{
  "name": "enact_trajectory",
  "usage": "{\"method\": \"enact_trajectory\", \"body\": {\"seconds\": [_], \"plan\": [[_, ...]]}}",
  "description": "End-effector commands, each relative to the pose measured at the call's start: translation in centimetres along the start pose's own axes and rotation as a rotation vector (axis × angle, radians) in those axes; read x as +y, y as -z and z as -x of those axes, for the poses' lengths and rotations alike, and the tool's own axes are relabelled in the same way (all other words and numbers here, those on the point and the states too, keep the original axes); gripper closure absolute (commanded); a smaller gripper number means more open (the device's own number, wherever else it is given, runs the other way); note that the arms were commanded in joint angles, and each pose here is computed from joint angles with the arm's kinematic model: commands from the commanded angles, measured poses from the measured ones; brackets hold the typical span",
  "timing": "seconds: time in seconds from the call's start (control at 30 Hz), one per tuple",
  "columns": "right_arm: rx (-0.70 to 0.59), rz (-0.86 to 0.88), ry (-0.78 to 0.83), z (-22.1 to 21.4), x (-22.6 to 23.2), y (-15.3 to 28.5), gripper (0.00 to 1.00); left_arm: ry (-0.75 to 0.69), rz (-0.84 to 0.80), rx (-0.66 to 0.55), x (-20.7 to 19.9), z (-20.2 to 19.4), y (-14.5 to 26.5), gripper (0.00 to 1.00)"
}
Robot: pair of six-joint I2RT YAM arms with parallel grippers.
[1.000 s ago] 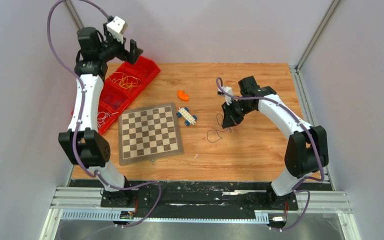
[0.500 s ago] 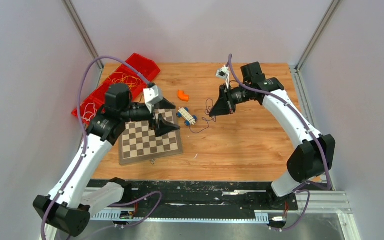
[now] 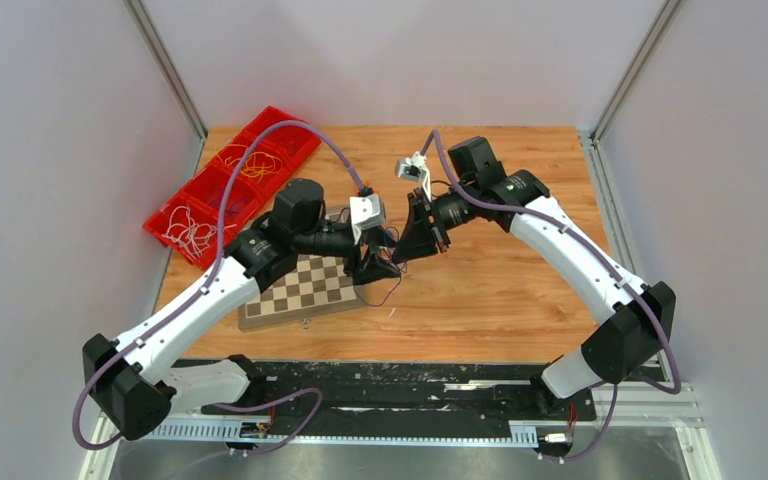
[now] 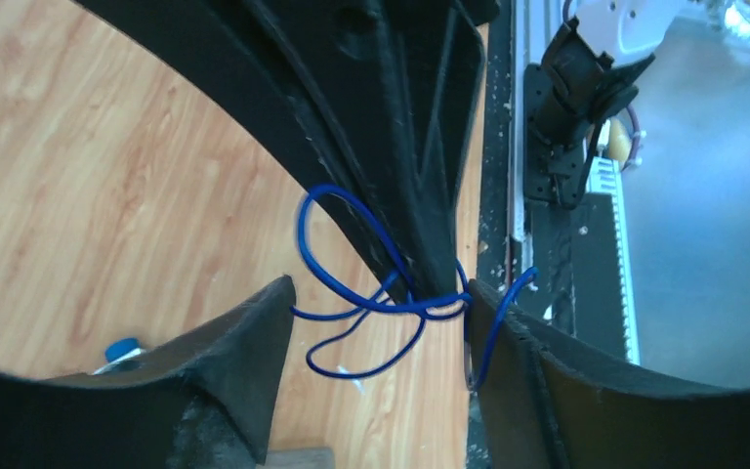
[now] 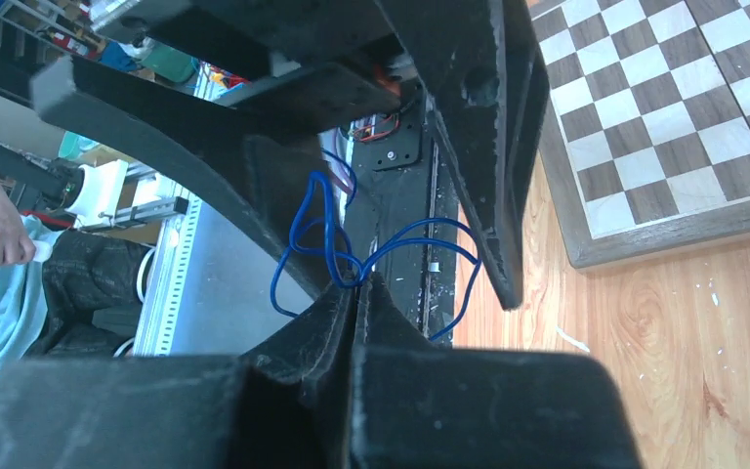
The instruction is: Untangle the cables
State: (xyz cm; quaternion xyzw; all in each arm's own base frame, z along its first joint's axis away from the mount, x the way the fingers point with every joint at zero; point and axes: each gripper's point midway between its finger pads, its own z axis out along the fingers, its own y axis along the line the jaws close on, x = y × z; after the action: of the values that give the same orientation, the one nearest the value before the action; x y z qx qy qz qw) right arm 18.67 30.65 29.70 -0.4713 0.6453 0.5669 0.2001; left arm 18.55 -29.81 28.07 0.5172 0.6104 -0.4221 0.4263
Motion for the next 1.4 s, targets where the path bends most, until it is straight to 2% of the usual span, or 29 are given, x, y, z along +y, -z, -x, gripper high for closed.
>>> {"method": "enact_trajectory", "body": {"seconds": [0.0, 0.03, 0.07, 0.1, 0.13, 0.2, 0.27, 0.3, 0.37, 0.43, 0.47, 0.6, 0.63, 0.67, 0.7, 0.73, 0.77, 0.8, 0.83, 0.87, 0.9, 0.93, 0.97, 1.0, 1.03, 1.1, 1.13, 1.17, 1.37], "plan": [[-0.03, 0.039, 0.076, 1.1, 1.6, 0.2, 1.0, -0.005, 0.0, -0.104, -0.2, 2.6, -0.5, 0.42], [-0.03, 0.037, 0.076, 1.1, 1.6, 0.2, 1.0, -0.014, -0.006, -0.118, -0.3, 2.8, -0.5, 0.48], [-0.027, 0.032, 0.073, 1.0, 1.4, 0.1, 1.0, -0.009, -0.012, -0.117, -0.5, 2.7, -0.5, 0.63], [-0.026, 0.022, 0.073, 0.9, 1.3, 0.2, 1.0, -0.01, -0.013, -0.118, -0.7, 2.7, -0.4, 0.7], [-0.023, 0.01, 0.07, 0.8, 1.0, 0.1, 0.99, -0.011, -0.012, -0.115, -0.7, 2.5, -0.3, 0.84], [-0.021, -0.01, 0.066, 0.7, 0.6, 0.2, 0.96, -0.01, -0.006, -0.108, -0.8, 2.1, -0.1, 0.99], [-0.027, -0.025, 0.073, 0.9, 0.5, 0.5, 0.89, -0.006, 0.003, -0.096, -0.9, 1.6, 0.2, 1.0], [-0.031, -0.034, 0.073, 1.0, 0.3, 0.7, 0.82, 0.002, 0.01, -0.088, -1.0, 1.3, 0.4, 1.0], [-0.049, -0.057, 0.081, 1.6, 0.2, 1.5, 0.6, 0.029, 0.022, -0.072, -1.0, 0.6, 1.0, 1.0], [-0.075, -0.093, 0.086, 2.2, -0.1, 2.7, 0.47, 0.09, 0.048, -0.066, -0.5, -0.3, 1.8, 1.0], [-0.088, -0.118, 0.089, 2.4, -0.4, 3.4, 0.36, 0.099, 0.076, -0.08, 0.3, -0.3, 2.8, 1.0], [-0.115, -0.292, 0.073, 2.3, -3.2, 6.3, 0.18, 0.194, 0.25, -0.065, 4.3, -1.5, 6.6, 1.0], [-0.117, -0.341, 0.059, 2.0, -4.1, 6.9, 0.15, 0.17, 0.318, -0.057, 5.8, -1.1, 7.8, 1.0], [-0.115, -0.376, 0.038, 1.4, -4.9, 7.5, 0.13, 0.226, 0.4, -0.018, 7.7, -2.5, 9.5, 1.0], [-0.114, -0.401, 0.02, 0.9, -5.5, 7.9, 0.12, 0.186, 0.481, 0.001, 9.5, -1.9, 11.1, 1.0], [-0.111, -0.422, -0.006, 0.1, -6.2, 8.2, 0.1, 0.261, 0.562, 0.063, 11.8, -4.1, 13.0, 1.0], [-0.107, -0.436, -0.024, -0.4, -6.6, 8.4, 0.08, 0.211, 0.672, 0.105, 14.0, -3.4, 15.4, 1.0], [-0.103, -0.446, -0.034, -0.9, -6.8, 8.5, 0.06, 0.298, 0.742, 0.193, 16.3, -6.2, 17.2, 1.0], [-0.098, -0.452, -0.043, -1.3, -7.0, 8.5, 0.05, 0.258, 0.869, 0.26, 18.7, -5.8, 20.2, 1.0], [-0.095, -0.456, -0.048, -1.5, -7.0, 8.4, 0.03, 0.35, 0.927, 0.346, 20.8, -8.7, 22.5, 1.0], [-0.094, -0.458, -0.054, -1.7, -7.1, 8.4, 0.01, 0.332, 1.026, 0.381, 22.8, -7.8, 25.4, 1.0], [-0.092, -0.458, -0.062, -2.0, -7.1, 8.4, 0.0, 0.441, 1.067, 0.439, 24.5, -10.9, 27.7, 1.0], [-0.09, -0.46, -0.069, -2.1, -7.2, 8.3, 0.0, 0.461, 1.156, 0.425, 26.2, -10.0, 31.0, 1.0], [-0.087, -0.465, -0.079, -2.4, -7.5, 8.3, 0.0, 0.559, 1.142, 0.474, 27.5, -13.0, 31.6, 1.0], [-0.083, -0.471, -0.085, -2.7, -7.6, 8.3, 0.0, 0.565, 1.213, 0.457, 28.9, -12.0, 34.3, 1.0], [-0.075, -0.477, -0.094, -3.1, -7.9, 8.3, 0.0, 0.675, 1.243, 0.522, 31.7, -16.0, 36.5, 1.0], [-0.072, -0.479, -0.096, -3.3, -8.0, 8.2, 0.0, 0.676, 1.264, 0.522, 32.4, -15.7, 37.5, 1.0], [-0.068, -0.479, -0.1, -3.5, -8.0, 8.2, 0.0, 0.725, 1.263, 0.556, 33.2, -18.2, 38.1, 1.0], [-0.051, -0.476, -0.137, -4.5, -8.8, 7.9, 0.0, 0.727, 1.287, 0.627, 37.2, -23.2, 39.2, 1.0]]}}
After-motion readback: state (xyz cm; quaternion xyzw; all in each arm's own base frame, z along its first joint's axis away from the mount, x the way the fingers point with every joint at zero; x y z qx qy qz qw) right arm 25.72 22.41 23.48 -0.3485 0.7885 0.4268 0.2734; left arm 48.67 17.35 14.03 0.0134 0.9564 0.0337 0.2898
